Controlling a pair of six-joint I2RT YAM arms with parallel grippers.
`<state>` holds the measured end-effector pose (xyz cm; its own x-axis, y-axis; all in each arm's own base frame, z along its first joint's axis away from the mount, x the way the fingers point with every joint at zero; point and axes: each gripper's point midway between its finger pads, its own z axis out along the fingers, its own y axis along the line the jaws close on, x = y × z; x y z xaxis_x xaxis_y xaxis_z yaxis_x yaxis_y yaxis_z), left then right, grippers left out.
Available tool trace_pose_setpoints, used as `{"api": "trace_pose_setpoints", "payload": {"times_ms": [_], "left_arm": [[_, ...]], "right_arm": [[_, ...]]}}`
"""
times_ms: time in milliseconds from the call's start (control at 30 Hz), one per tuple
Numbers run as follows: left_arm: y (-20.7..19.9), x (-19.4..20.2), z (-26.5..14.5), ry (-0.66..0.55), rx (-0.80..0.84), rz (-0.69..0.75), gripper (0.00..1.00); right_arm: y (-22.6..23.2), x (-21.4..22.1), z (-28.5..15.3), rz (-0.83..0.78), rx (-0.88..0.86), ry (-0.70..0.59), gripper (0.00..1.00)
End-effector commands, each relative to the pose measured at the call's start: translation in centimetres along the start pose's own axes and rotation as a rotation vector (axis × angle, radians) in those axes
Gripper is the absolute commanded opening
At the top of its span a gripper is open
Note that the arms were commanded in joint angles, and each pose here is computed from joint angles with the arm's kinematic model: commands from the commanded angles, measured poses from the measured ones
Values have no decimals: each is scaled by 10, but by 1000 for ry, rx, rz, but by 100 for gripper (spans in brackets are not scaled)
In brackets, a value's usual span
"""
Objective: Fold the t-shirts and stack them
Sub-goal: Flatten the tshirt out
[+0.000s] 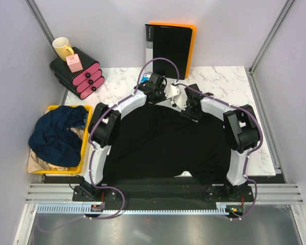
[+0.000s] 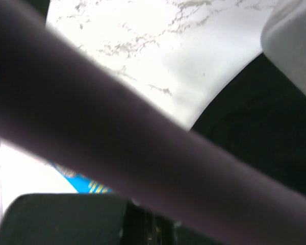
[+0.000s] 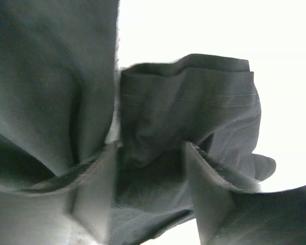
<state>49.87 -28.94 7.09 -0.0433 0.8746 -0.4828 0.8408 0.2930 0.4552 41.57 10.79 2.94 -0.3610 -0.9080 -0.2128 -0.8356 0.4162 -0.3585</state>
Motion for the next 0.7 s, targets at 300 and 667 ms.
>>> {"api": "trace_pose_setpoints", "payload": {"times_ms": [300,667], "left_arm": [[20,50,-40,94,-131,-115,41],[27,32,-66,18,-163,-110,54]], "right_arm": [[-22,-102,-21,-40,59,-211,85],[-38,-109,24,-34,97,-109,88]]}}
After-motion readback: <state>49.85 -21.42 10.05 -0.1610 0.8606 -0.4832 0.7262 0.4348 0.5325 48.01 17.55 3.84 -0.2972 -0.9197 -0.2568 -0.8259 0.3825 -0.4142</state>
